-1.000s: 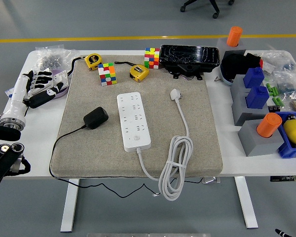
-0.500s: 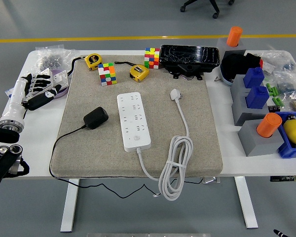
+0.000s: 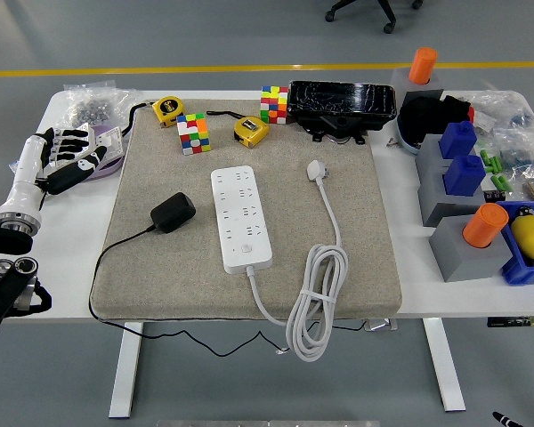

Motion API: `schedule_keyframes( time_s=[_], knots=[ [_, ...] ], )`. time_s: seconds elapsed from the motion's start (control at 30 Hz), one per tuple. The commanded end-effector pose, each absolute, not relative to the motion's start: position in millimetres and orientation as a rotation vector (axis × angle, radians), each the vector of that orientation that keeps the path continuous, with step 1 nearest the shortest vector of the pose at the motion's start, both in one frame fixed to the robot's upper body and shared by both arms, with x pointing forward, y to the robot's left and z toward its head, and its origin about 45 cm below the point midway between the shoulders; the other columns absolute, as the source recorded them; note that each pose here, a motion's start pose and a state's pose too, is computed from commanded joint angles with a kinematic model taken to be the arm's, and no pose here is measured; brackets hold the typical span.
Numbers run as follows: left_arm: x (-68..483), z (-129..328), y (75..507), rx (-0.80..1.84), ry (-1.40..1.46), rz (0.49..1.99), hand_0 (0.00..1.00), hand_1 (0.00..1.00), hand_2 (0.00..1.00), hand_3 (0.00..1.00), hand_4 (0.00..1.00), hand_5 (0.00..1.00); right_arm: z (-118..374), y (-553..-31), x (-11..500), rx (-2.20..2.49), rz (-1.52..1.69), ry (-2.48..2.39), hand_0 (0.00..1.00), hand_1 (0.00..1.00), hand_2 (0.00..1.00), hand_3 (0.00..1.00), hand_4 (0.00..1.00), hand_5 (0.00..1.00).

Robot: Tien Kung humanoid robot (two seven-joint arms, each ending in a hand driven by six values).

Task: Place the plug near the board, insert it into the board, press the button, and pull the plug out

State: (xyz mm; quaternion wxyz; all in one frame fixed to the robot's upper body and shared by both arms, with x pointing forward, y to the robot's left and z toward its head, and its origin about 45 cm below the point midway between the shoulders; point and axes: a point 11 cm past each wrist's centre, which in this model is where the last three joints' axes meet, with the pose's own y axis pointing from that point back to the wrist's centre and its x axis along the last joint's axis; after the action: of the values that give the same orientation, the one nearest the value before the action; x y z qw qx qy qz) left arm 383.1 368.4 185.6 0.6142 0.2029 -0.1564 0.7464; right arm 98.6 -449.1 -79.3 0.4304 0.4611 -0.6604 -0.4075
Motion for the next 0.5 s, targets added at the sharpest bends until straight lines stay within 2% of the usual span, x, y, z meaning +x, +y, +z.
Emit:
schedule_keyframes(
  time_s=[0.5],
  knots=[
    [383.2, 184.4, 367.3, 0.476, -0.357, 1.714, 0.625, 0.632, 0.602, 0.589, 0.817, 0.337, -79.6, -448.5, 97.9, 1.152, -1.018, -1.644, 0.681, 0.687, 0.695, 0.596, 0.934, 0.531]
  ],
)
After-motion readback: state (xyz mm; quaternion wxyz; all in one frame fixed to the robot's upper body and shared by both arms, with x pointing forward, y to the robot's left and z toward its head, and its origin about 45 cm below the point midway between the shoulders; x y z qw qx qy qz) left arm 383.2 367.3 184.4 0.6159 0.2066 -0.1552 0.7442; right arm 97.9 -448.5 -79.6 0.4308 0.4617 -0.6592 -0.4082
